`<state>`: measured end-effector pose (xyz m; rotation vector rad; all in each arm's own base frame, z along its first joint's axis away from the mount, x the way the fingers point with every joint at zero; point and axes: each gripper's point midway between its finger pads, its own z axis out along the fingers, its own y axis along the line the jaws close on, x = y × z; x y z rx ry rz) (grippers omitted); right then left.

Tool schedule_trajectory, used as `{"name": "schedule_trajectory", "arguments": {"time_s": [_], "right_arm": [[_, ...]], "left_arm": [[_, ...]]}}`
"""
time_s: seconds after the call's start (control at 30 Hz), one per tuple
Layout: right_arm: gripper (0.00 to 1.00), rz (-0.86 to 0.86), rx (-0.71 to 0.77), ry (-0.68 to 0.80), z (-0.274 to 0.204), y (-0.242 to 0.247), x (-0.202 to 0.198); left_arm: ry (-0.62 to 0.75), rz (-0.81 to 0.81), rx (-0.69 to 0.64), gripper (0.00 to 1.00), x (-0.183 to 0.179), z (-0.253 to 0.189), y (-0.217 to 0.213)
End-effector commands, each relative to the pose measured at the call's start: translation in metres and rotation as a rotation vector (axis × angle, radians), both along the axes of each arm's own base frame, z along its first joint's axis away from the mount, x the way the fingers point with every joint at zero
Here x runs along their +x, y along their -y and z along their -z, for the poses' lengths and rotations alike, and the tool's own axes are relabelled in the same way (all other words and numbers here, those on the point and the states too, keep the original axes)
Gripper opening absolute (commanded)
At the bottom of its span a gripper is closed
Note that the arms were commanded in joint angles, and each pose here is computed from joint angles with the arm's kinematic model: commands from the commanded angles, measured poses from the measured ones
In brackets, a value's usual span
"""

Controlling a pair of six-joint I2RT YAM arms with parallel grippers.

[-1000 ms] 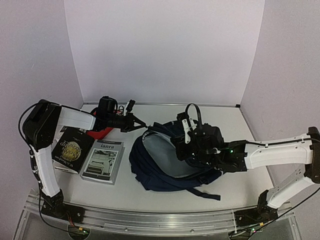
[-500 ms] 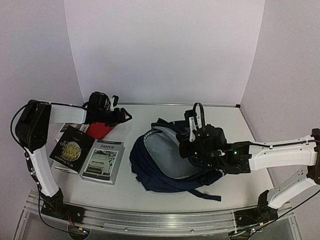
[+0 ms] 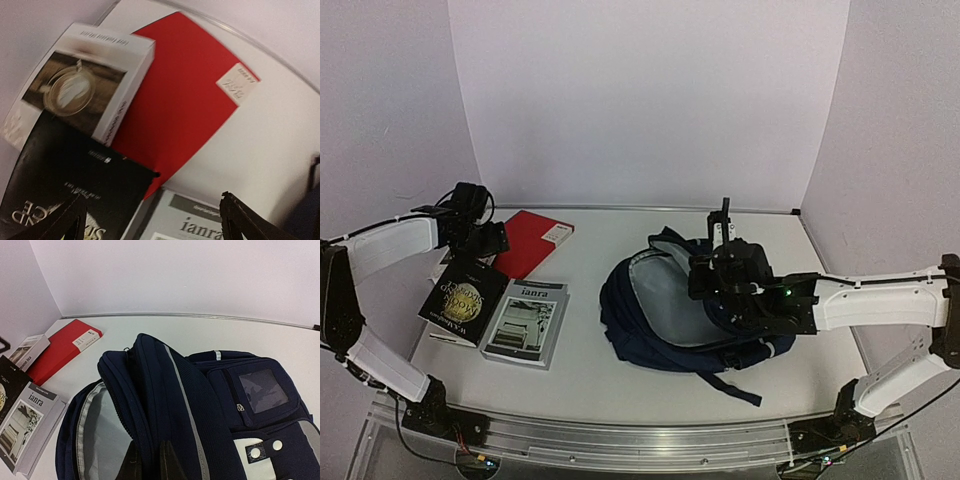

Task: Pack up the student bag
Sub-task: Unzip the student bag at the center of the board, then adjust the book at the center of the board.

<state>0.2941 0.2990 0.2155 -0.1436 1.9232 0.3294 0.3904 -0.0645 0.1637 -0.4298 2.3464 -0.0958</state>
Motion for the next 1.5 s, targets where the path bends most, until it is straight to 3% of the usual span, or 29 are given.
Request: {"name": "schedule_trajectory", "arguments": {"time_s": [0.0, 0.23, 0.63, 0.97, 1.2, 1.47], "right_arm": [[0.00, 0.079, 0.141, 0.051, -0.033, 0.007, 0.017], [0.00, 0.096, 0.158, 0.036, -0.028, 0.022, 0.021], [0.00, 0.108, 0.180, 0.025, -0.026, 0.032, 0.023], [0.00, 0.106, 0.178, 0.018, -0.023, 0.033, 0.025], [0.00, 0.111, 0.187, 0.024, -0.026, 0.039, 0.024], [0.00, 0.111, 0.205, 0.028, -0.030, 0.043, 0.022]], "left_arm": [[-0.200, -0.190, 0.171, 0.94, -0.047, 0.044, -0.050], [-0.348, -0.227, 0.218, 0.99, -0.054, 0.087, -0.056], [-0.430, -0.060, 0.192, 1.00, -0.039, 0.119, -0.021], [-0.500, -0.013, 0.432, 1.00, -0.036, 0.121, -0.008], [-0.498, -0.059, 0.567, 1.00, -0.027, 0.121, -0.025], [-0.538, -0.044, 0.594, 1.00, -0.032, 0.124, -0.027]]}}
